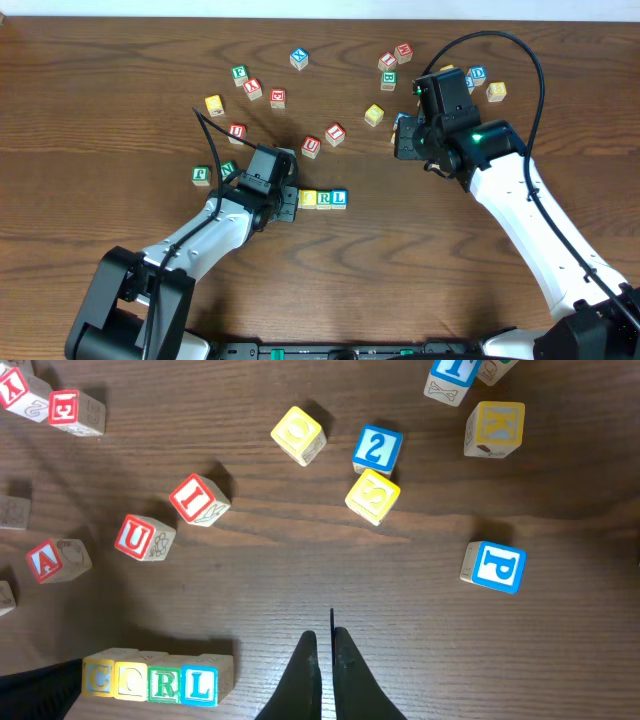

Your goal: Spell out CORL

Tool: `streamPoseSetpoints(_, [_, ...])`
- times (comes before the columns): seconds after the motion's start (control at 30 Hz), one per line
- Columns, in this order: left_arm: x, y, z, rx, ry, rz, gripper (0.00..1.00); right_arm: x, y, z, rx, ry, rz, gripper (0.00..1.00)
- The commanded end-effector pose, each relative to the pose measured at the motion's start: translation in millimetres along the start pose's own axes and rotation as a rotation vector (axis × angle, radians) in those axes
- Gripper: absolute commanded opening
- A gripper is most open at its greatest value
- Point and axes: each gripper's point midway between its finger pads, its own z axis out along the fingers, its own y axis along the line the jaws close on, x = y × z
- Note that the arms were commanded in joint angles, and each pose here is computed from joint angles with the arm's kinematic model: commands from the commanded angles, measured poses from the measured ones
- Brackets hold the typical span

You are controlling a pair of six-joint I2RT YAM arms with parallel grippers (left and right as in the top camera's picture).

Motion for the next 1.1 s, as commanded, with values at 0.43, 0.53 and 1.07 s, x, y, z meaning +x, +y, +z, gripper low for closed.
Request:
streamPoseSetpoints(0.43, [10.6,1.5,4.2,0.005,0.031,0.005,0.07,-7.6,0.8,-10.7,-0.001,-0.034,0.006,0.01])
streamPoseSetpoints(0.53, [11.2,1.7,4.2,0.004,0.033,0.005,0.07,-7.5,0.8,-10.7,-0.001,-0.033,0.006,0.01])
streamPoseSetpoints(1.07, [10.7,3.6,4.0,-0.007,0.030,0.004,0.07,-7.6,-0.5,-10.7,0.006,-0.035,-0.001,0.01])
